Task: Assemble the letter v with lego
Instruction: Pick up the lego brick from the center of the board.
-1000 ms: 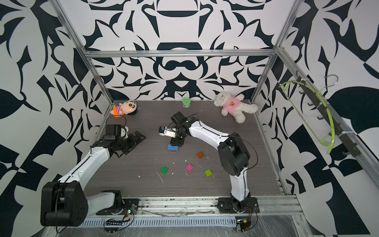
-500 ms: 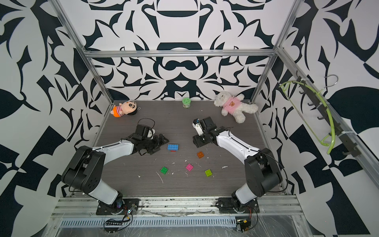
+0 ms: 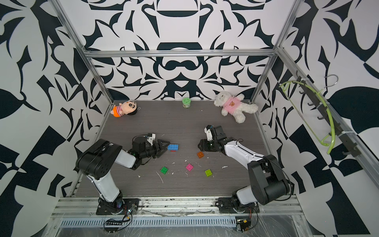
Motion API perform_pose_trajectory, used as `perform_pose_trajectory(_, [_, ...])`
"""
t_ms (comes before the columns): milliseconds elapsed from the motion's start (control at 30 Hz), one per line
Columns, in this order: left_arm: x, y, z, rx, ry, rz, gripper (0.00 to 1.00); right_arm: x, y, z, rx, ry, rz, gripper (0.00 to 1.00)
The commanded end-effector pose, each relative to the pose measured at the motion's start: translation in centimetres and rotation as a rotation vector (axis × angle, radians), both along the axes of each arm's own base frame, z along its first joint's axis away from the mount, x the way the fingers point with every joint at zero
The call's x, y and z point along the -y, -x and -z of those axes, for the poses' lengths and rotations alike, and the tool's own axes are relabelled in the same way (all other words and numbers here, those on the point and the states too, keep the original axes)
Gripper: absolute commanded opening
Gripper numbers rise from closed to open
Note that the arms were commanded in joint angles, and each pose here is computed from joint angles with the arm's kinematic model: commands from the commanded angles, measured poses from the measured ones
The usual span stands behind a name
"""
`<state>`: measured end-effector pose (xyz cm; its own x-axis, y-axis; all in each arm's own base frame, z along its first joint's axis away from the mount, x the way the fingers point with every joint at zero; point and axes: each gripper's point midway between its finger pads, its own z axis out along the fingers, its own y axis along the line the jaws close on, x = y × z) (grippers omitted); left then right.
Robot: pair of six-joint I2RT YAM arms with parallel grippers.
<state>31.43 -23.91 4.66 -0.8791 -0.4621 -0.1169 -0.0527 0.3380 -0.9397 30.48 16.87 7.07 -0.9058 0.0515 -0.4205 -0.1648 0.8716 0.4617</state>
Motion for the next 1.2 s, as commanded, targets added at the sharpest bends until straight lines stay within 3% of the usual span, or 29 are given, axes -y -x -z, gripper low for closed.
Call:
perform_pose_trajectory(0, [0.0, 0.3, -0.2, 0.034, 0.099, -0.031, 0.67, -0.5, -0.5, -1.8, 0.055, -0.067, 0.028, 0.56])
perform_pose_trajectory(100, [-0.8, 0.8, 0.9, 0.041, 0.048, -0.060, 0.63, -0.4, -0.1, -1.4, 0.049, -0.061, 0.023, 0.56])
perform_pose_trajectory(433, [-0.1, 1.2, 2.2, 0.010, 0.045, -0.014, 0.62, -0.7, 0.7, 0.1, 0.006, -0.059, -0.014, 0.55])
perform_pose_trajectory(633, [0.5, 0.6, 1.6, 0.029, 0.059, -0.005, 0.51, -0.5, 0.9, 0.8, -0.005, -0.013, -0.033, 0.53])
perform_pose_trajectory(867, [1.2, 0.7, 1.8, 0.026, 0.060, 0.004, 0.51, -0.6, 1.4, 2.2, -0.026, 0.049, -0.057, 0.51])
perform_pose_trajectory(1167, [1.2, 0.6, 1.9, 0.020, 0.057, -0.004, 0.33, -1.2, 1.7, 2.9, -0.018, 0.182, -0.123, 0.51])
